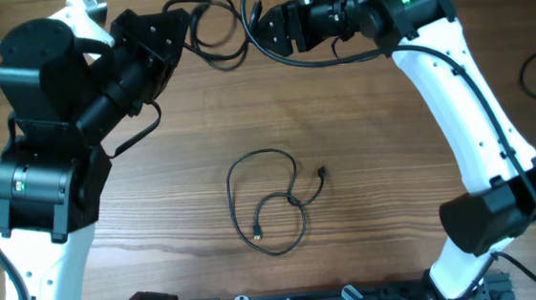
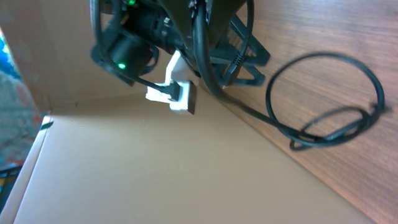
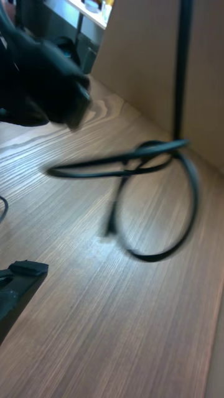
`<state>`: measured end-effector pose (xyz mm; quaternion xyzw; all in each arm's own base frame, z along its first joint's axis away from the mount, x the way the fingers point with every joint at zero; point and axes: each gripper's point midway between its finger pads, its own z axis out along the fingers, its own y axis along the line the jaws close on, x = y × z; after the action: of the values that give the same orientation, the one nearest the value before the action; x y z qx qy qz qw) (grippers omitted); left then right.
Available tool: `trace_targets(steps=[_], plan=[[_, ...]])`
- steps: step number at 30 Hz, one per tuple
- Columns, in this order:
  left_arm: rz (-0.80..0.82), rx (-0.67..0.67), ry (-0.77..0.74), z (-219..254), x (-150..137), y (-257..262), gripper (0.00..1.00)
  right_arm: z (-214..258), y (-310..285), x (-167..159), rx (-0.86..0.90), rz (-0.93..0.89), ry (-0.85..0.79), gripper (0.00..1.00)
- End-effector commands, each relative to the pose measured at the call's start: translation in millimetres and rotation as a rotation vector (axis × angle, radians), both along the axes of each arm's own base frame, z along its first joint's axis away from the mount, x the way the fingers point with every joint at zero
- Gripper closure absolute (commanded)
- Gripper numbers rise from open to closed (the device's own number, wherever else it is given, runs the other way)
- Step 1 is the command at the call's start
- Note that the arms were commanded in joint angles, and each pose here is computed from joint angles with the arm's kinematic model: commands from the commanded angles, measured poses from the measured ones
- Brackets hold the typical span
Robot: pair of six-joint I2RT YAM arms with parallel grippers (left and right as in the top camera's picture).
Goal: Untangle cables
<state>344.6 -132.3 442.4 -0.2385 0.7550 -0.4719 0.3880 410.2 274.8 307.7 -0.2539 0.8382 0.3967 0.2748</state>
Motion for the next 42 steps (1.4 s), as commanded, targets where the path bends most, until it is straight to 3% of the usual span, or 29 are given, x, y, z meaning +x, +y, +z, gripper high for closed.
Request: trace_targets(steps=[1, 5, 10, 15, 19, 22, 28, 30, 34, 36, 40, 42], plan=[[0.044, -0.043, 0.029, 2, 0, 5, 0.96, -14, -1, 10, -0.004, 0.009, 0.012, 0.29], [0.057, -0.002, 0.178, -37, 1, 7, 0.96, -17, -23, 29, -0.027, -0.106, 0.025, 0.29], [-0.111, -0.032, 0.32, -75, 14, -25, 0.96, -23, -20, 24, -0.058, -0.096, 0.034, 0.29], [-0.485, -0.025, 0.181, -71, 10, -68, 0.96, -27, -20, 20, -0.118, 0.012, -0.088, 0.19], [-0.562, -0.033, 0.142, -66, 3, -75, 0.96, -53, -42, 19, -0.288, -0.021, -0.075, 0.18], [-0.654, -0.077, 0.098, -52, -7, -82, 0.96, -69, -43, 20, -0.314, -0.006, -0.046, 0.19], [-0.767, -0.13, 0.08, -41, -24, -89, 0.96, -83, -40, 38, -0.304, -0.076, -0.009, 0.44], [-0.775, -0.134, 0.08, -41, -26, -89, 0.96, -82, -40, 40, -0.298, -0.081, -0.014, 0.57], [-0.725, -0.088, 0.051, -45, -15, -84, 0.96, -84, -44, 42, -0.303, -0.128, 0.014, 0.96], [-0.632, 0.003, 0.039, -59, 0, -71, 0.96, -85, -47, 42, -0.307, -0.157, 0.037, 0.96], [-0.323, 0.181, 0.229, -111, 27, -29, 0.93, -95, -69, 42, -0.382, -0.268, 0.107, 0.96], [-0.206, 0.264, 0.291, -128, 33, -8, 0.81, -97, -78, 37, -0.426, -0.297, 0.123, 0.96]])
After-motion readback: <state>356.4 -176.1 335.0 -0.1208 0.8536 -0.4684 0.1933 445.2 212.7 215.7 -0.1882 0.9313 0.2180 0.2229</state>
